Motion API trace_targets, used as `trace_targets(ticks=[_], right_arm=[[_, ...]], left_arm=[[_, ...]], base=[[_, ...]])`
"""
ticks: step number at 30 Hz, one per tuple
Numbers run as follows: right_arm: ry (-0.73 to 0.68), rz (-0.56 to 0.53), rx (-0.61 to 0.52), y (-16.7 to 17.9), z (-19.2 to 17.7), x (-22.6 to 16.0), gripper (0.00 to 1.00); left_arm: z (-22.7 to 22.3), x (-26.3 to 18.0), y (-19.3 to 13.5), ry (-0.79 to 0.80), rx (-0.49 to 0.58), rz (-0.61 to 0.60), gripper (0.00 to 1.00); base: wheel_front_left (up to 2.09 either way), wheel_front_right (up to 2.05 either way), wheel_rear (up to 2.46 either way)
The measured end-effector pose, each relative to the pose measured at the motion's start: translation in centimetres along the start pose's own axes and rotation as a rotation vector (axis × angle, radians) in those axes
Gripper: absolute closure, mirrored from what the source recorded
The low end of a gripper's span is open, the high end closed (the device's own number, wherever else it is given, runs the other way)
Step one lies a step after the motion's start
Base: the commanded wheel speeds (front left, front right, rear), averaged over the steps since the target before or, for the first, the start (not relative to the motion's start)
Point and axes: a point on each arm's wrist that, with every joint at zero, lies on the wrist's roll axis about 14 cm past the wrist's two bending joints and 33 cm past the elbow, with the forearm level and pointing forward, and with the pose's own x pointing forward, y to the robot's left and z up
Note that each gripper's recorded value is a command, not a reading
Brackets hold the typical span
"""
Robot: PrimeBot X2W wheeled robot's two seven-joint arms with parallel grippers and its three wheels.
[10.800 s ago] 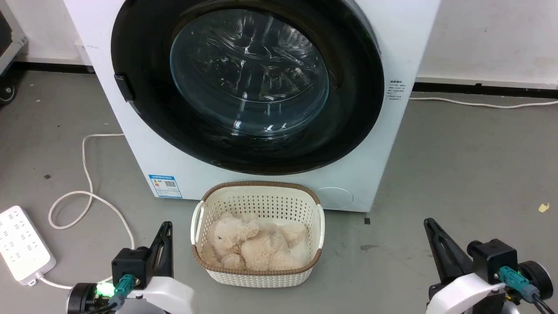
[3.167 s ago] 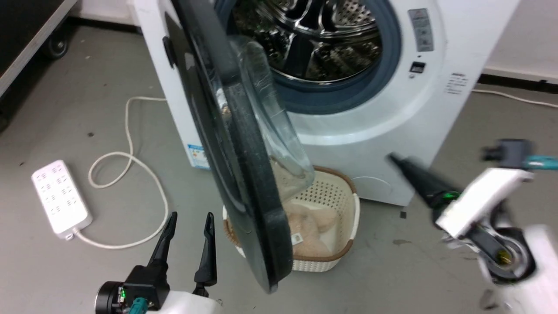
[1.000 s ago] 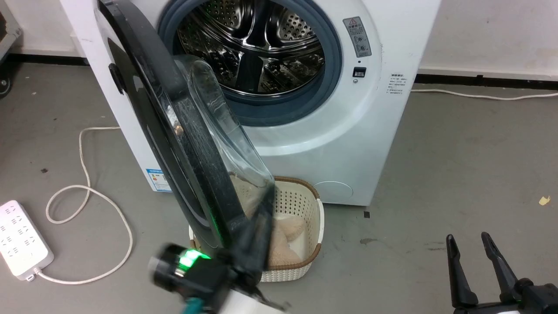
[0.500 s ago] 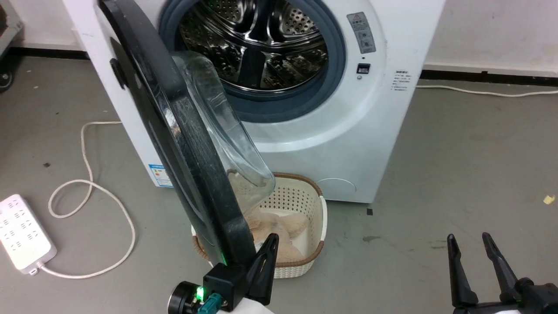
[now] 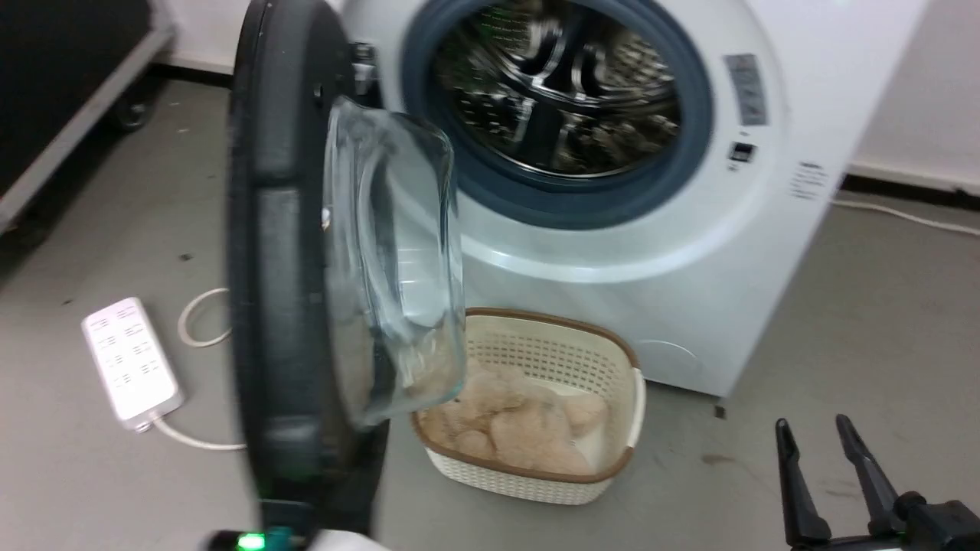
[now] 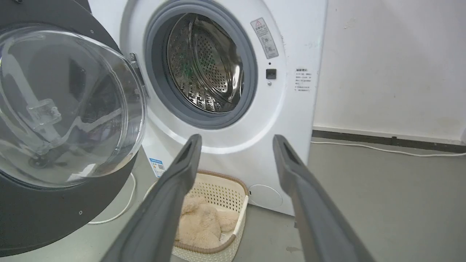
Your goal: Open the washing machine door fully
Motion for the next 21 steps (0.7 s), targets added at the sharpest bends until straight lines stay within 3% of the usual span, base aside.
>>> trace_targets(ticks=[1, 2, 3, 8, 21], right_arm=[[-0.001, 0.034, 0.005, 1.1, 0.0, 0.5, 0.00], [-0.001, 0.034, 0.005, 1.1, 0.0, 0.5, 0.00], [0.000, 0.066, 0.009, 2.1, -0.1, 0.9, 0.00], [0.014, 0.113, 0.017, 3.6, -0.6, 1.6, 0.00], [0.094, 0.094, 0.009, 2.6, -3.8, 2.8, 0.00]], left_arm=[[0.5, -0.7, 3.2, -0.012, 0.031, 0.080, 1.00], [0.5, -0.7, 3.2, -0.012, 0.031, 0.080, 1.00], [1.4, -1.5, 6.0, -0.028, 0.060, 0.148, 1.00], [2.5, -2.8, 10.8, -0.025, 0.102, 0.260, 1.00], [5.0, -1.2, 20.1, 0.030, 0.177, 0.432, 1.00]], base=[[0.00, 0.00, 0.00], [0.00, 0.00, 0.00], [0.00, 0.00, 0.00], [0.00, 0.00, 0.00], [0.00, 0.00, 0.00]])
